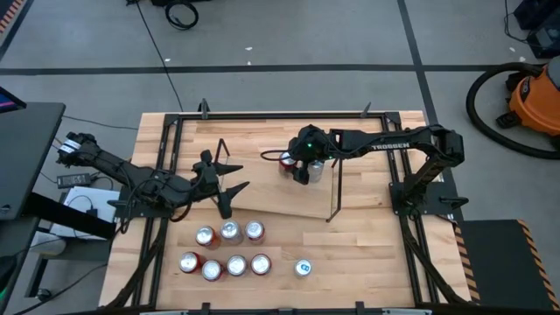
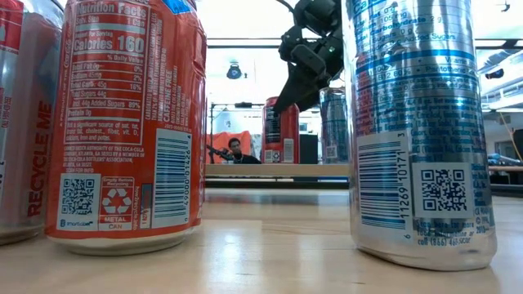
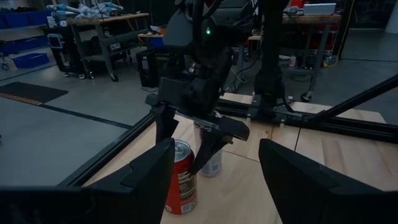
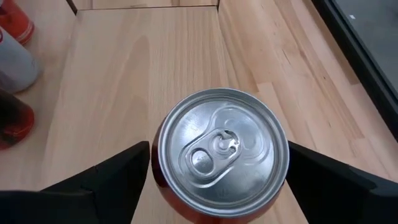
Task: Place canned beverage on shelf
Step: Put the top red-black soda can on the shelf, then put the top red-white soda can on the shelf aligned with the red-black soda can
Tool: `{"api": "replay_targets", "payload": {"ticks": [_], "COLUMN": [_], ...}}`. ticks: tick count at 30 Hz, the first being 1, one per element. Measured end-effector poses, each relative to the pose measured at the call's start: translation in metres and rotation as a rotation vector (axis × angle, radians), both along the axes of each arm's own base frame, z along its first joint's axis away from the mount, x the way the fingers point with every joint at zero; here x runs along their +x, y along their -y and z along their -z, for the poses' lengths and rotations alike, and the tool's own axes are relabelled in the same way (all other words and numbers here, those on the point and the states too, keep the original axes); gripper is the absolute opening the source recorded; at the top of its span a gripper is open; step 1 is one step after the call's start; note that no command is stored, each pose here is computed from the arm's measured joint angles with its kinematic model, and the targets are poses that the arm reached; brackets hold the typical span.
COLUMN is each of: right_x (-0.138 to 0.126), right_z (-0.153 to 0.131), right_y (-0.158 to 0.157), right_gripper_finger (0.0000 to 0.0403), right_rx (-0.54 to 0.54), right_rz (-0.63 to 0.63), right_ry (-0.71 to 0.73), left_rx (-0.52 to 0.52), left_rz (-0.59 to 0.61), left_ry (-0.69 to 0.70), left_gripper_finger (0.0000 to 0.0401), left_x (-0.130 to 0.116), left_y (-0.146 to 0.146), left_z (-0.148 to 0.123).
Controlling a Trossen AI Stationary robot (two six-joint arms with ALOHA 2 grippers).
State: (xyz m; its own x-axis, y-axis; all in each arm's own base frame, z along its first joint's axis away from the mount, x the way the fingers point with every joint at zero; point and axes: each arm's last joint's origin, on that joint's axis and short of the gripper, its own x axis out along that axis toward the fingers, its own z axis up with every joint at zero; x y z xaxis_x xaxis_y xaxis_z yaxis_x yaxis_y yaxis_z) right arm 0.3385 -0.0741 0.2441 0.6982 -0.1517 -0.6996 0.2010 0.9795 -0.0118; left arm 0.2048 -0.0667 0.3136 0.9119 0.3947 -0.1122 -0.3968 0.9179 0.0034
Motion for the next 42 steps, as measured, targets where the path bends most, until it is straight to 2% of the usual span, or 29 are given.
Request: {"api": "replay_targets", "payload": {"ticks": [16, 23, 31, 36, 42], "right_x": [0.01, 0.01, 0.016, 0.017, 0.02], "right_z": [-0.034, -0.055, -0.071, -0.072, -0.072], "right_y": [-0.018, -0.032, -0.068, -0.093, -0.125], "right_gripper_finger": [0.0369, 0.0369, 0.0369, 0.0369, 0.0369], "right_rx": [-0.088, -0.211, -0.231, -0.189, -0.15], "right_rz": [-0.016, 0.01, -0.111, -0.224, -0.287], "right_ry": [-0.022, -0.064, -0.003, 0.029, 0.088], "left_rx": [0.0, 0.0, 0.006, 0.009, -0.008], "left_rz": [0.0, 0.0, 0.006, 0.046, 0.103], "left_ry": [0.0, 0.0, -0.006, -0.014, 0.004], "left_gripper_finger": [0.0244, 0.0244, 0.0244, 0.0244, 0.0244], "left_x": [0.0, 0.0, -0.002, -0.014, -0.025], "left_y": [0.0, 0.0, 0.0, 0.004, 0.011], "left_z": [0.0, 0.0, 0.0, -0.004, -0.008]}}
